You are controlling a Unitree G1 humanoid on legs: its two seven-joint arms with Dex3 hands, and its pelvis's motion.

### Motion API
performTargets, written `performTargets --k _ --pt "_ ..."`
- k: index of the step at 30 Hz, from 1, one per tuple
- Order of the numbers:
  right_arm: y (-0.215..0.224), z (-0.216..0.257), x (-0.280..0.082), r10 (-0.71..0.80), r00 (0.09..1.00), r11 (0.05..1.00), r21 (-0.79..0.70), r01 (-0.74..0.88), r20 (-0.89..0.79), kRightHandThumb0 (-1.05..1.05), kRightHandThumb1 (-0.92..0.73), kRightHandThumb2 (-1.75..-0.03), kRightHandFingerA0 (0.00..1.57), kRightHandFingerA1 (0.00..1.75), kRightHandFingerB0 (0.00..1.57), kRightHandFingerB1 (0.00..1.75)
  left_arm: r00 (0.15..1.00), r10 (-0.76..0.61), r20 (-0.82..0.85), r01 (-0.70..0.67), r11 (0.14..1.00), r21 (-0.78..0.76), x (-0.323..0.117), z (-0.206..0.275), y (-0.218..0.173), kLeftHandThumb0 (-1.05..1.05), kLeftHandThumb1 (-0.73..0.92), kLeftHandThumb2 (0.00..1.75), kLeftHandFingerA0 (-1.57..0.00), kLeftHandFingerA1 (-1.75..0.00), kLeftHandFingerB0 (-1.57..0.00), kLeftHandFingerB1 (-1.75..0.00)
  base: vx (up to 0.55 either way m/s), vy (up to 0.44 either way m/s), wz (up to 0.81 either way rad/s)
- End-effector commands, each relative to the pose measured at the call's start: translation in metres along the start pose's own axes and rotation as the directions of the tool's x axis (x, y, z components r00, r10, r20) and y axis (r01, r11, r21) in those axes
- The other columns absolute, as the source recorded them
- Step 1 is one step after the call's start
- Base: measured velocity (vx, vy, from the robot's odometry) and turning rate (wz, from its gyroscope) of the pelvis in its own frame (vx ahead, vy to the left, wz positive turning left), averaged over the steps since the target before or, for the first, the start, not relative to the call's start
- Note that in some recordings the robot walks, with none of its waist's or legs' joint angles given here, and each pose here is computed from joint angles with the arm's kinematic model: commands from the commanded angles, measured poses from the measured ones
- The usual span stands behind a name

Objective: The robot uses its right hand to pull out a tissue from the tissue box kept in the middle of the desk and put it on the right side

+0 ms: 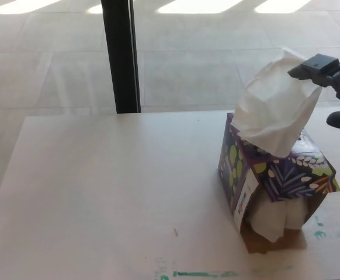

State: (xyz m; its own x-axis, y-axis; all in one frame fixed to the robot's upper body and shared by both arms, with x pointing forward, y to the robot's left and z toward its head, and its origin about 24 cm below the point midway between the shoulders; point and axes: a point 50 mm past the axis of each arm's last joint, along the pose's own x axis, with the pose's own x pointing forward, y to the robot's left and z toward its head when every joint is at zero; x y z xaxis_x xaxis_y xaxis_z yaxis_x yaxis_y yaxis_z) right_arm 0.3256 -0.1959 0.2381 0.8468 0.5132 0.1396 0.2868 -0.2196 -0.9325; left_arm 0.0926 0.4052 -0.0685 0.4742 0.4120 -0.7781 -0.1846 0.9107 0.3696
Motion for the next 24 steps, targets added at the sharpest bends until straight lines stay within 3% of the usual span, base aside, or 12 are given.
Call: performTargets --k 1,2,7,8,13,14,17,18,19,21,22,24 --pt "-0.004 0.007 0.005 -0.051 0.997 0.997 -0.058 0.054 0.054 -0.43 -0.69 -0.61 0.82 1.23 0.36 0.36 1.000 0.014 0.009 -0.015 0.999 0.037 -0.003 0.001 0.008 -0.77 0.83 1.02 -0.74 -1.05 -0.45 -0.93 0.00 0.000 0.00" --pt "-0.001 0.007 0.006 -0.059 0.997 0.996 -0.059 0.062 0.053 -0.41 -0.69 -0.63 0.87 1.25 0.41 0.36 1.000 0.014 0.004 -0.014 1.000 0.018 -0.003 0.000 0.008 -0.81 0.74 1.15 -0.76 -1.01 -0.52 -0.88 0.00 0.000 0.00" --pt "0.007 0.005 0.007 -0.072 0.997 0.996 -0.049 0.074 0.039 -0.37 -0.68 -0.60 0.91 1.28 0.42 0.38 1.000 0.003 0.018 -0.004 0.999 0.040 -0.002 0.003 0.007 -0.77 0.77 1.15 -0.74 -0.98 -0.51 -0.87 0.00 0.000 0.00" --pt "0.009 0.006 0.006 -0.076 0.996 0.995 -0.062 0.078 0.039 -0.36 -0.67 -0.60 0.91 1.31 0.42 0.39 1.000 0.002 0.021 -0.003 0.999 0.033 -0.002 0.004 0.007 -0.82 0.66 1.25 -0.77 -0.98 -0.43 -0.81 0.00 0.000 0.00" --pt "0.026 0.009 0.002 -0.032 0.998 0.995 -0.089 0.036 0.055 -0.35 -0.65 -0.62 0.92 1.41 0.43 0.41 1.000 0.002 0.026 -0.003 0.999 0.034 -0.001 0.005 0.006 -0.82 0.66 1.25 -0.78 -0.98 -0.45 -0.82 0.00 0.000 0.00" --pt "0.032 0.011 0.001 0.010 0.998 0.993 -0.119 -0.002 0.063 -0.35 -0.66 -0.60 0.94 1.39 0.45 0.40 1.000 -0.004 0.029 0.003 0.999 0.035 -0.001 0.005 0.005 -0.78 0.76 1.18 -0.75 -0.99 -0.52 -0.89 0.00 0.000 0.00" --pt "0.036 0.011 0.001 0.032 0.997 0.989 -0.144 -0.022 0.071 -0.35 -0.65 -0.60 0.95 1.44 0.56 0.43 0.999 -0.010 0.037 0.009 0.999 0.037 -0.001 0.007 0.005 -0.81 0.66 1.25 -0.76 -0.97 -0.44 -0.82 0.00 0.000 0.00" --pt "0.039 0.011 0.001 0.046 0.996 0.985 -0.171 -0.033 0.071 -0.39 -0.64 -0.60 0.95 1.58 0.81 0.57 0.999 -0.007 0.031 0.006 0.999 0.039 -0.001 0.006 0.005 -0.79 0.76 1.15 -0.75 -0.98 -0.52 -0.87 0.00 0.000 0.00" --pt "0.041 0.011 0.001 0.054 0.996 0.983 -0.181 -0.040 0.071 -0.39 -0.64 -0.59 0.94 1.63 0.86 0.59 1.000 -0.004 0.030 0.003 0.999 0.046 -0.001 0.006 0.005 -0.79 0.76 1.16 -0.74 -0.97 -0.53 -0.87 0.00 0.000 0.00" --pt "0.044 0.012 0.001 0.027 0.996 0.986 -0.164 -0.013 0.084 -0.39 -0.61 -0.63 0.96 1.69 0.89 0.65 0.999 -0.006 0.034 0.005 0.999 0.037 -0.001 0.006 0.005 -0.77 0.67 1.25 -0.77 -0.96 -0.45 -0.81 0.00 0.000 0.00" --pt "0.044 0.011 0.001 0.003 0.997 0.986 -0.169 0.009 0.075 -0.40 -0.61 -0.63 0.95 1.70 0.86 0.69 0.999 -0.009 0.039 0.008 0.999 0.037 0.000 0.009 0.004 -0.77 0.77 1.15 -0.74 -0.98 -0.52 -0.88 0.00 0.000 0.00" --pt "0.045 0.011 0.001 -0.018 0.997 0.986 -0.163 0.031 0.079 -0.37 -0.68 -0.61 0.94 1.71 0.85 0.78 0.999 -0.010 0.040 0.008 0.999 0.034 0.000 0.009 0.004 -0.78 0.81 1.05 -0.74 -1.04 -0.47 -0.92 0.00 0.000 0.00"
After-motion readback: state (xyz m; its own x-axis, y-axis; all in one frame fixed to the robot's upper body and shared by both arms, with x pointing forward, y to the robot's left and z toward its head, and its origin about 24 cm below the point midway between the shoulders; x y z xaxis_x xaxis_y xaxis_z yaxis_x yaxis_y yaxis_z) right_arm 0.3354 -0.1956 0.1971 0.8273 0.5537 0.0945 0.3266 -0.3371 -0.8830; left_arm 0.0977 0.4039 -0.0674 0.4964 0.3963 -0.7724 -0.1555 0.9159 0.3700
